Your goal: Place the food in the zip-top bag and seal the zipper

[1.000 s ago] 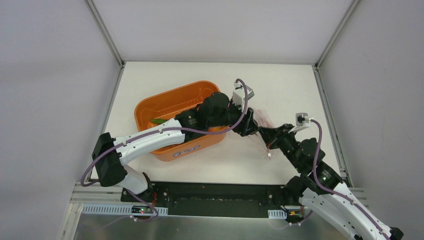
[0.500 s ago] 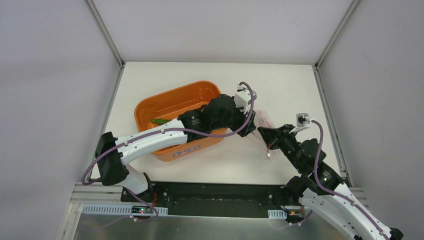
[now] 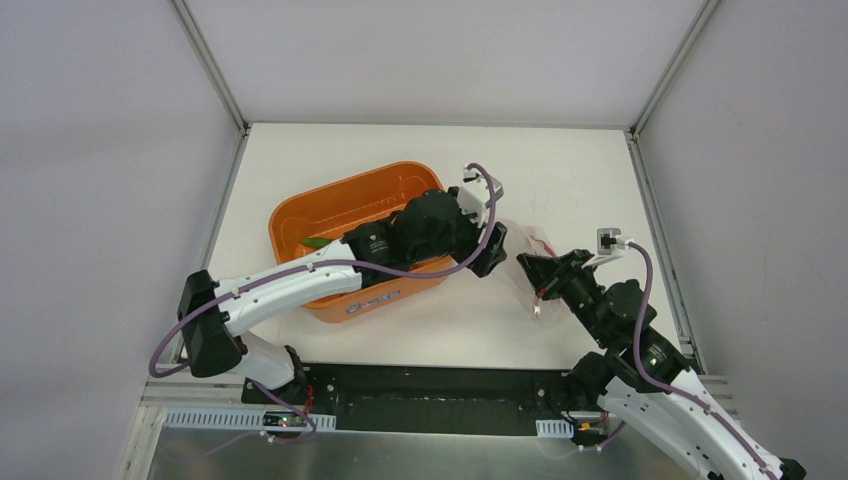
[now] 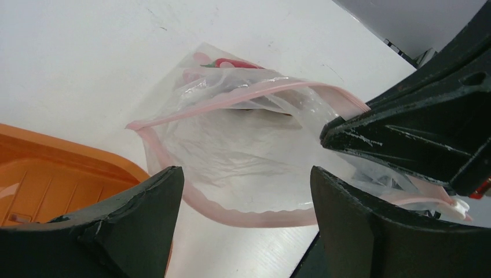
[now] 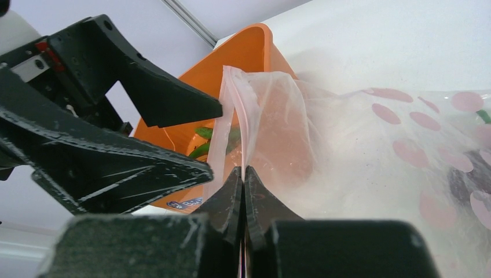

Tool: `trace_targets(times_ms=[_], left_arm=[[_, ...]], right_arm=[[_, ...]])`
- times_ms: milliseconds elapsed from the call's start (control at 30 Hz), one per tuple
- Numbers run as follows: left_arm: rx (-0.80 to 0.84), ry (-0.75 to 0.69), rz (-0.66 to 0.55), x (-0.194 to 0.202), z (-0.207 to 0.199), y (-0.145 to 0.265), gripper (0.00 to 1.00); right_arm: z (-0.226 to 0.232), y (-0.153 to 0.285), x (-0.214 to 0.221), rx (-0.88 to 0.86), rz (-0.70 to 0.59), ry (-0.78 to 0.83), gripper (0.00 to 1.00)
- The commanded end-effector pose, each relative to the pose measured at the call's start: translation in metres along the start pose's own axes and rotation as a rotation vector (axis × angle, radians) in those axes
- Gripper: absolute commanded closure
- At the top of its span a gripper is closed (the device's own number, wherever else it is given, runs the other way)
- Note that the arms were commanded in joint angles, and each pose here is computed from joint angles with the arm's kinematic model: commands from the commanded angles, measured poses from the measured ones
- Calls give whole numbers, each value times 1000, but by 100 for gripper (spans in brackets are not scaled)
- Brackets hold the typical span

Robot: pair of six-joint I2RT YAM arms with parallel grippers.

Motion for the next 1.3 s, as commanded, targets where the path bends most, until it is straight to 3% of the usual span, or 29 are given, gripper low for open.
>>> trace_targets(times_ms=[0, 267, 433, 500, 533, 600, 767, 1067, 1267], left_arm=[[-33, 5, -124, -16, 2, 28, 18], [-291, 7, -151, 10, 32, 61, 5], [-415, 20, -109, 29, 53, 80, 1], [-446, -37, -37, 39, 63, 90, 1], [-461, -67, 74, 54, 78, 101, 1], [-442, -37, 167, 69, 92, 113, 1], [-522, -13, 305, 96, 118, 141, 1], [-320, -119, 643, 148, 152, 134, 1], [-183, -96, 744, 152, 173, 105, 1]], right_arm=[[12, 0, -9, -46, -23, -29, 100], [11, -1, -6, -41, -14, -37, 100], [9, -2, -5, -31, -10, -38, 100], [9, -2, -4, -29, -9, -38, 100], [9, -2, -5, -25, -13, -38, 100], [9, -3, -5, -28, -17, -39, 100], [9, -5, -4, -33, -12, -45, 100], [11, -11, 1, -41, 24, -53, 100], [14, -9, -1, -38, 36, -53, 100]])
Point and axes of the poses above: each gripper's point midway between its finger pads, its own y axis back along the fingers, its own z axis along the line the jaws close on, x = y × z, the point moved 9 cm from there along y, back along the fingers, and after that the axes turned 9 degrees about -y, right-handed, at the moved point
